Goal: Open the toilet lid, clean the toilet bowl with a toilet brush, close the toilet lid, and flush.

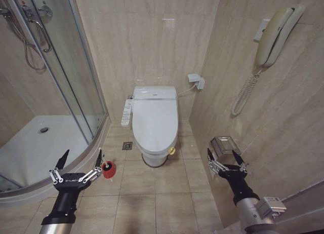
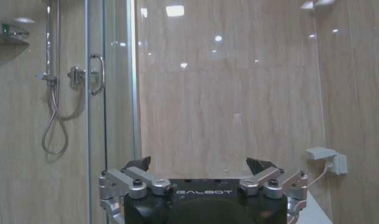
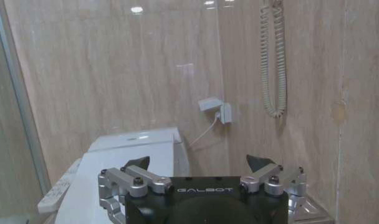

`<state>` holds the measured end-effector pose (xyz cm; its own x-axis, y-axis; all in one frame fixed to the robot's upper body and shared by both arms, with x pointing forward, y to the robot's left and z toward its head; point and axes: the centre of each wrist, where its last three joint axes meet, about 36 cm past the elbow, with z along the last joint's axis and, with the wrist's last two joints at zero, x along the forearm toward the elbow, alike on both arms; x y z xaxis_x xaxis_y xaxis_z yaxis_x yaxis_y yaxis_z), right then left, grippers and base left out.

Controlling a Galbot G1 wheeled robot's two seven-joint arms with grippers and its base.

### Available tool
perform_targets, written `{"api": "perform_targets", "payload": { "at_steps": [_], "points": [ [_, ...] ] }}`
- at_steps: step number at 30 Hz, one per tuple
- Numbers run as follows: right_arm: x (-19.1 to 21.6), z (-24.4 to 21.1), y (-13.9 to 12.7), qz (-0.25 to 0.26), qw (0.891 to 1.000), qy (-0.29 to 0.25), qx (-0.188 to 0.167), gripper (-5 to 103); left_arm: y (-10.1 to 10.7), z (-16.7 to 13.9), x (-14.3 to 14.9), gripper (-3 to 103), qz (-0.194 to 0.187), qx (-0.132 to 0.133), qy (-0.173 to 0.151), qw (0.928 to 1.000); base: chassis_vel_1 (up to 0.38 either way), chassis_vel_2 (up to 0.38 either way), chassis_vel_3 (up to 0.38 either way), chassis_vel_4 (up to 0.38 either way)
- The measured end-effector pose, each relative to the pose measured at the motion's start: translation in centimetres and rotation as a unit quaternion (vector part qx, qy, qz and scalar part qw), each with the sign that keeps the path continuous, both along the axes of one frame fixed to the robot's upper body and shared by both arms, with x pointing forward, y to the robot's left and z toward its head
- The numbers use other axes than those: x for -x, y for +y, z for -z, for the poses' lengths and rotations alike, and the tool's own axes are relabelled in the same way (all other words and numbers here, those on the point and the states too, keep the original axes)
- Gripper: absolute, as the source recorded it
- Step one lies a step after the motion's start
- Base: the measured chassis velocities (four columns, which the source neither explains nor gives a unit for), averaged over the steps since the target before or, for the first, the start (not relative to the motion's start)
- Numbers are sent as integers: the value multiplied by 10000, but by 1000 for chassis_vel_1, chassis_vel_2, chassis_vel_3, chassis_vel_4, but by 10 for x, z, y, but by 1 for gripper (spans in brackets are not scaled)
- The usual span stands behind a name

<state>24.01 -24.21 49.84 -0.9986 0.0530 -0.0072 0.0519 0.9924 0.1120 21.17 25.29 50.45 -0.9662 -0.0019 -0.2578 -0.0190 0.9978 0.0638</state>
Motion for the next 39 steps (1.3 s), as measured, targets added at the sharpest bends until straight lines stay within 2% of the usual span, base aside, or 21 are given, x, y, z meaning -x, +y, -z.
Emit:
{"api": "perform_targets", "payload": {
  "at_steps": [9, 39],
  "points": [
    [2, 1, -1, -24, 10000, -12, 42, 100, 0, 0, 0, 100, 0, 0, 0, 10000, 0, 0, 0, 0],
    [-2, -8, 2, -328, 9993, -75, -166, 100, 0, 0, 0, 100, 0, 0, 0, 10000, -16, 20, 19, -20]
  ]
}}
